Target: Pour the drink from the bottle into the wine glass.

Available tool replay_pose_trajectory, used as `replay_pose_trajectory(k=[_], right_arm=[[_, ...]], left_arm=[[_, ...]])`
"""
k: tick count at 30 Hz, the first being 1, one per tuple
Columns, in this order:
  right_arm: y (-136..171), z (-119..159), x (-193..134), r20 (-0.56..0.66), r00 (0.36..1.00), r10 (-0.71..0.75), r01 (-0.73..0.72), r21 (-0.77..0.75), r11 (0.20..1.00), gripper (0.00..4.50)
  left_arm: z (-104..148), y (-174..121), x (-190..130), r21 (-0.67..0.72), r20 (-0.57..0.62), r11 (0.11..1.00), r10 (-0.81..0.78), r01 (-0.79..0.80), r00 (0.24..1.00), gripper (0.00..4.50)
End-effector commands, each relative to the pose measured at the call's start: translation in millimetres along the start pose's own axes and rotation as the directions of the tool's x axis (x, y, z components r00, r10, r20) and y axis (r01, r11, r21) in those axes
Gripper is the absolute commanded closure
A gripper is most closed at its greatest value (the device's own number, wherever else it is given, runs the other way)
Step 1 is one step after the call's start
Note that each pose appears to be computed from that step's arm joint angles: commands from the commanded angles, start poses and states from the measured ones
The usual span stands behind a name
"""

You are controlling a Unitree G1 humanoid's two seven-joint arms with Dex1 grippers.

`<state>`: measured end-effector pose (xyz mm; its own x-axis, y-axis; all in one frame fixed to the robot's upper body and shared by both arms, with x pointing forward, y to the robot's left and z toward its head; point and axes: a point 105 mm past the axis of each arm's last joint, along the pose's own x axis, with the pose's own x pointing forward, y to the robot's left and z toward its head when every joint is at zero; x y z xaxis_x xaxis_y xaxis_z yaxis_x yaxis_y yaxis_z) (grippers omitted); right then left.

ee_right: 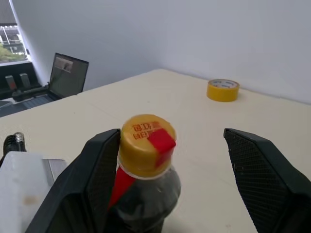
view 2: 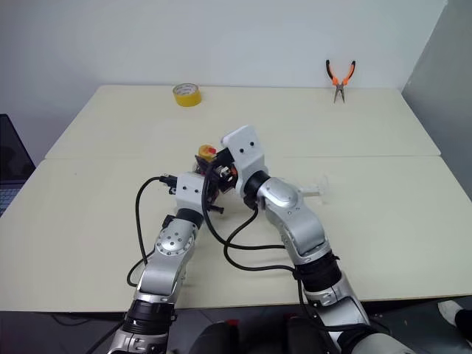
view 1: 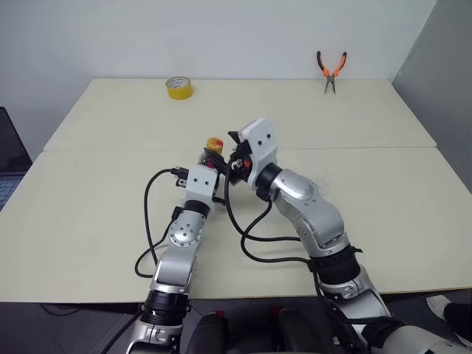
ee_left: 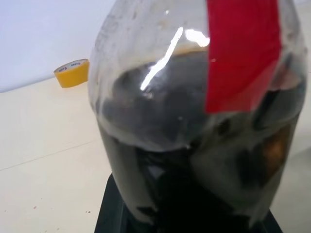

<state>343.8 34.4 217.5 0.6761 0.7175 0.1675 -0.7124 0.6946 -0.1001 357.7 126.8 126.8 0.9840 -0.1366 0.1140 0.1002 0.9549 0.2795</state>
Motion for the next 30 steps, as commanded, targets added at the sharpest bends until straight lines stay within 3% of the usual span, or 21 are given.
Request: replay_pose_trajectory(k=[1,22,30], right_arm=[[-10,19,-1,0.074,0.996,-0.04,0.04,0.005,0.999,0.89],[-34,4,-39,0.015,0.995,-0.099,0.098,0.077,0.992,0.89],[13,18,-34,0.032,0.99,0.139,-0.141,0.065,0.988,0.89]], left_arm=[[23,4,-1,0.006,0.094,1.0,0.015,-0.015,0.995,3.71],[20,14,1,-0.024,0.077,0.999,0.051,-0.049,0.996,3.73],[21,12,2,-0.022,0.076,0.999,0.039,-0.038,0.996,3.73]])
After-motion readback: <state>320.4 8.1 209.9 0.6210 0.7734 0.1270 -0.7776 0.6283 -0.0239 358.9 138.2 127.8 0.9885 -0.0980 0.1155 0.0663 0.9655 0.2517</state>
